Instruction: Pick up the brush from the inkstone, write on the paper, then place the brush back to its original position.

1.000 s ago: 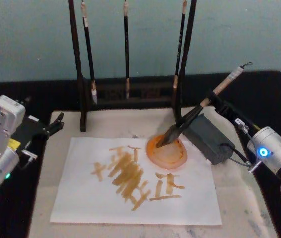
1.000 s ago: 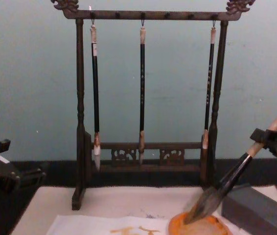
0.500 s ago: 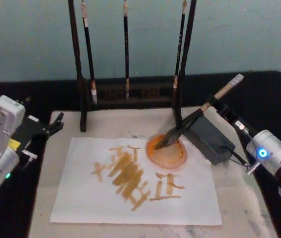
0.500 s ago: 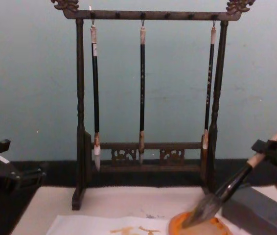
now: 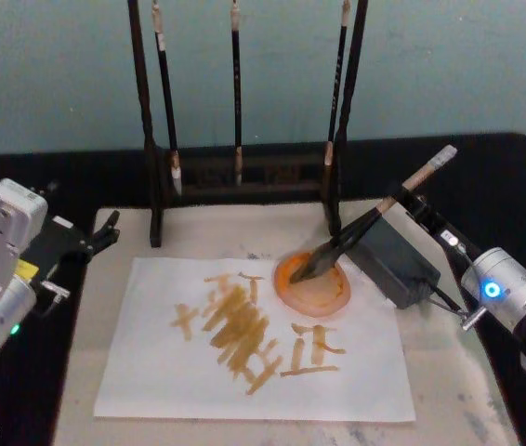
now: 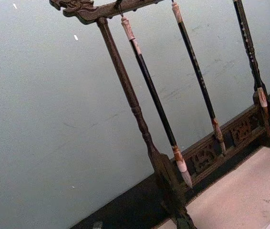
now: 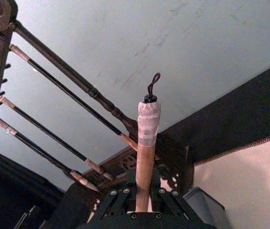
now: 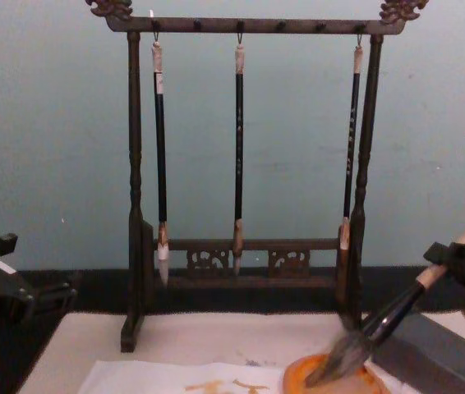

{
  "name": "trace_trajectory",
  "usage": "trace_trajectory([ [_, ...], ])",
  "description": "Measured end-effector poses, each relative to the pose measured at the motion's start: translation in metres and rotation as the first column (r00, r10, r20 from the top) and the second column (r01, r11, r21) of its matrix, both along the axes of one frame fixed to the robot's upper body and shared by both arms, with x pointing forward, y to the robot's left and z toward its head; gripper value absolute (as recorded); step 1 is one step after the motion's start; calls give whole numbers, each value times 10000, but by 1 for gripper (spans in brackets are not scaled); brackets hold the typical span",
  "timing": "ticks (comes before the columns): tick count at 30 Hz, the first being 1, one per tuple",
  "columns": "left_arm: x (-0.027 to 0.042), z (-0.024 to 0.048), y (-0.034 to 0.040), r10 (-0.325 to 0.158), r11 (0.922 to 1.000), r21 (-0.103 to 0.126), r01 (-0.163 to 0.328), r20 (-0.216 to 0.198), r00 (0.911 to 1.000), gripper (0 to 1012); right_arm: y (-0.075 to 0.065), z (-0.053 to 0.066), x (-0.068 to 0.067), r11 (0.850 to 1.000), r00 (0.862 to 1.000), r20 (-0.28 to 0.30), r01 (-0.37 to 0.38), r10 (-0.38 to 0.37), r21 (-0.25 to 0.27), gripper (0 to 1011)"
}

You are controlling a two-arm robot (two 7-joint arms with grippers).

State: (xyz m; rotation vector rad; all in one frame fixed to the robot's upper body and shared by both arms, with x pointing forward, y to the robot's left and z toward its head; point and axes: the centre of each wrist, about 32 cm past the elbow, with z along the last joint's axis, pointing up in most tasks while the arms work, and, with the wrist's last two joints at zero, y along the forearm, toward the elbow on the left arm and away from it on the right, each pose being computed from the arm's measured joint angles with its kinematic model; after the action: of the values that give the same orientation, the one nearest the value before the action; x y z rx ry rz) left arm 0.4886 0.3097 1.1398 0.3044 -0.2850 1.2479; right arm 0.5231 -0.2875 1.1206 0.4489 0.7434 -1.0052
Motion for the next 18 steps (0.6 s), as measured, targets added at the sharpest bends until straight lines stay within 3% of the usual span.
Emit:
trace_trajectory([
  [18,0,0,0,0,10000,1,0,-1,10000,1010,-21,-70,24,9999,9998,-206,85,-83,82,169],
])
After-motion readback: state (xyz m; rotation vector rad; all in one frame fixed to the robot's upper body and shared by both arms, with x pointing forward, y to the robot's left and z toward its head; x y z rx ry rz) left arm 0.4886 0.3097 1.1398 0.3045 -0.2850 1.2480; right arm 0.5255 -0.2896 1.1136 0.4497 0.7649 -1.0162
